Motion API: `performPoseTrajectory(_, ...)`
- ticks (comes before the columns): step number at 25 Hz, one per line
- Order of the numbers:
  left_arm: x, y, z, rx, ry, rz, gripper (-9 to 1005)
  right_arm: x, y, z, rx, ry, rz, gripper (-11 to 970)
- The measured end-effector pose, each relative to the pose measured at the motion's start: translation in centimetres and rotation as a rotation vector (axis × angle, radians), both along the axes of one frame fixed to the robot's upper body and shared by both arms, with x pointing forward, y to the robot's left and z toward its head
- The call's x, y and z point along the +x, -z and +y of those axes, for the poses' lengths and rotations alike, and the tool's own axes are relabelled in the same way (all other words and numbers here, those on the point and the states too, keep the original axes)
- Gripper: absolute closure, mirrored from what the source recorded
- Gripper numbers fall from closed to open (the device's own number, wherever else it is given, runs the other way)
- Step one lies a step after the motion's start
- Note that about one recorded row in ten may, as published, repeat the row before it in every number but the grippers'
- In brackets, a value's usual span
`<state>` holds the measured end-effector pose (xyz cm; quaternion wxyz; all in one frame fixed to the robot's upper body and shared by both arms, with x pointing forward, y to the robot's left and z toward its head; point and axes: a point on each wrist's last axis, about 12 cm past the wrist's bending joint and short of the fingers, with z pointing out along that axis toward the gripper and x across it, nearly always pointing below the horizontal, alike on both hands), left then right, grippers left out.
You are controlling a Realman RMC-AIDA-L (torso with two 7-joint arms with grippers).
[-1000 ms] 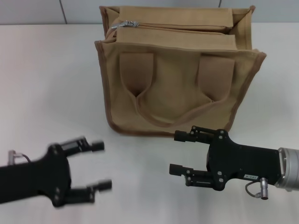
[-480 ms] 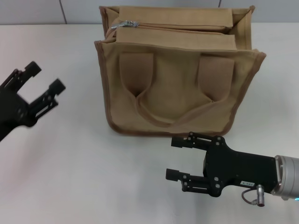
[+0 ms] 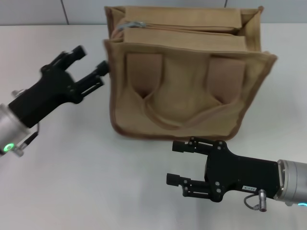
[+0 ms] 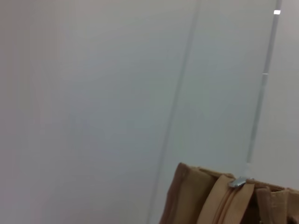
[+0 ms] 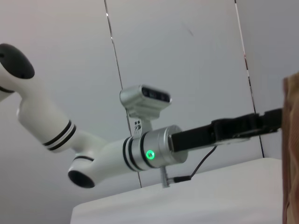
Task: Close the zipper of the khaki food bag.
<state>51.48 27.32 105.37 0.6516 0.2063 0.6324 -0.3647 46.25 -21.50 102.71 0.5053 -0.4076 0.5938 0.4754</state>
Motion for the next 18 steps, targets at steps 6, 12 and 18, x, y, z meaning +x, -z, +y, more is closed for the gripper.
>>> performPoseTrajectory(6, 1.8, -1.0, -1.8, -0.004, 0.047, -0.029, 181, -0.1, 0.3, 0.1, -0.008, 0.006, 0.009, 254)
performPoseTrajectory(12, 2.2, -1.5, -3.0, 0.037, 0.158, -0.033, 185, -0.4, 0.4, 0.2, -0.008, 0.014, -0.006, 256)
performPoseTrajectory(18, 1.9, -1.7, -2.9, 0.024, 0.173, -0.049, 188, -0.1, 0.3, 0.4, -0.007, 0.012, -0.011, 257)
